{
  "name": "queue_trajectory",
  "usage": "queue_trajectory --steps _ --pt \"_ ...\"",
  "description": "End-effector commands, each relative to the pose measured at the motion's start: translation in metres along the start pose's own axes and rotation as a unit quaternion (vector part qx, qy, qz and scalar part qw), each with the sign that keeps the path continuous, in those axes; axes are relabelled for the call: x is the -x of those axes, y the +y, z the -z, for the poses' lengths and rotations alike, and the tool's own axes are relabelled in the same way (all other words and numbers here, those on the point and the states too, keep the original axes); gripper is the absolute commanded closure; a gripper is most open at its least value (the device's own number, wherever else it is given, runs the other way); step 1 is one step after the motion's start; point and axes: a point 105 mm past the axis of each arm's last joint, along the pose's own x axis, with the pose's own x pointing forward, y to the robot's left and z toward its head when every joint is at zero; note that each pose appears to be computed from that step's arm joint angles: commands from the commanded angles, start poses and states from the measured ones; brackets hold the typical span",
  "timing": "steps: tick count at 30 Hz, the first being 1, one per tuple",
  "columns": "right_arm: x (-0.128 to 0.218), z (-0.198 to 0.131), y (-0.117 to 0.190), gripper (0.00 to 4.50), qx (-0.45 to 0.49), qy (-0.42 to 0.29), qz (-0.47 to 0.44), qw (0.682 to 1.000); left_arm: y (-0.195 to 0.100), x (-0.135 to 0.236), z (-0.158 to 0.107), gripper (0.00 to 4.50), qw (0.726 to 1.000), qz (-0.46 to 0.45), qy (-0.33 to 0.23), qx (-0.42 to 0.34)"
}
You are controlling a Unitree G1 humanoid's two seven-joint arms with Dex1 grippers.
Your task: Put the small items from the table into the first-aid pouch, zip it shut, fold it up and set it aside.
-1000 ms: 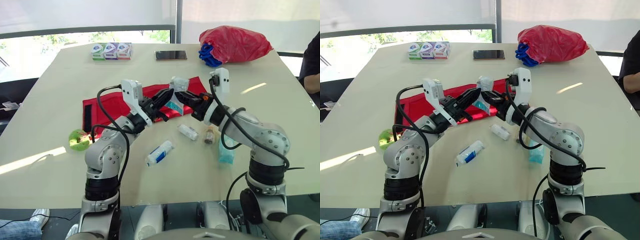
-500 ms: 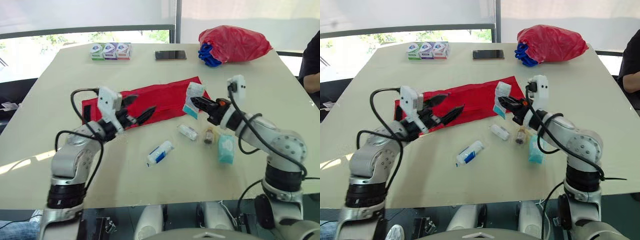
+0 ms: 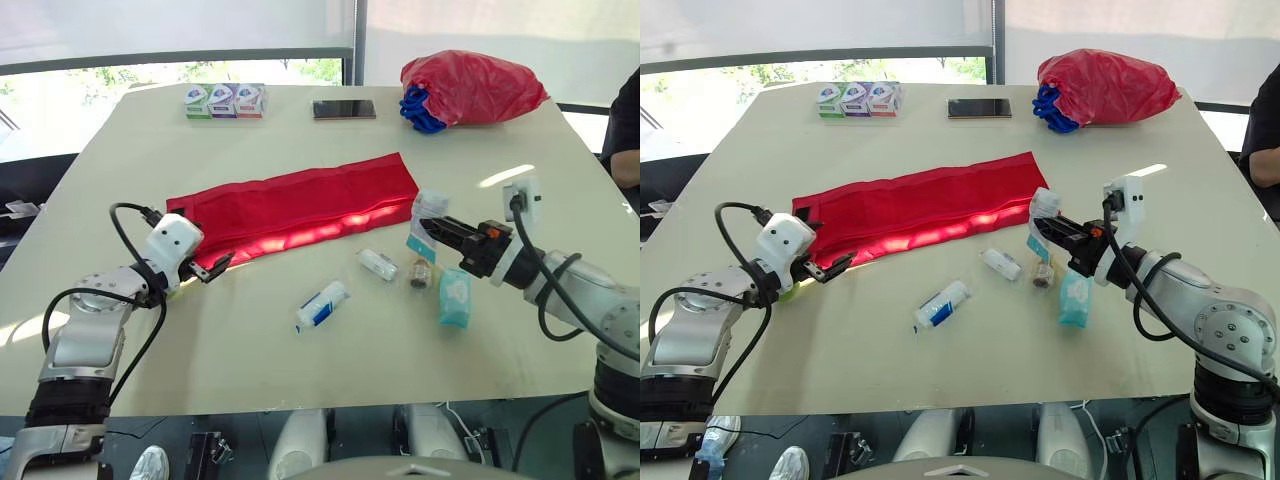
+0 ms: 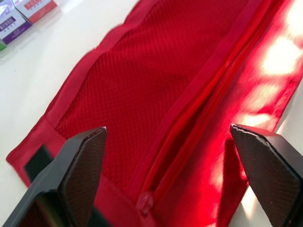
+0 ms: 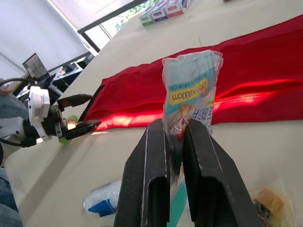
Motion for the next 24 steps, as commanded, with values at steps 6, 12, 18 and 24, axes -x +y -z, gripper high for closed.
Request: queue_trajectory --steps 6,12,18,24 --pt "0.004 -0.008 0.018 4.5 0.021 -0.028 -0.029 0.999 0.025 -0.008 -0.004 0.07 0.995 -0.054 0.008 -0.086" --pt "0.005 -0.005 0.031 4.5 0.019 -0.024 -0.063 0.998 0.019 -0.014 -0.002 0.62 0.995 -0.035 0.012 -0.093" --pt "0.003 -0.001 0.033 4.5 0.014 -0.02 -0.069 0.997 0.014 -0.015 -0.006 3.43 0.996 -0.017 -0.003 -0.092" --pt "0.0 0.001 0.035 4.5 0.014 -0.014 -0.073 0.997 0.008 -0.019 -0.016 4.39 0.996 0.002 -0.021 -0.091"
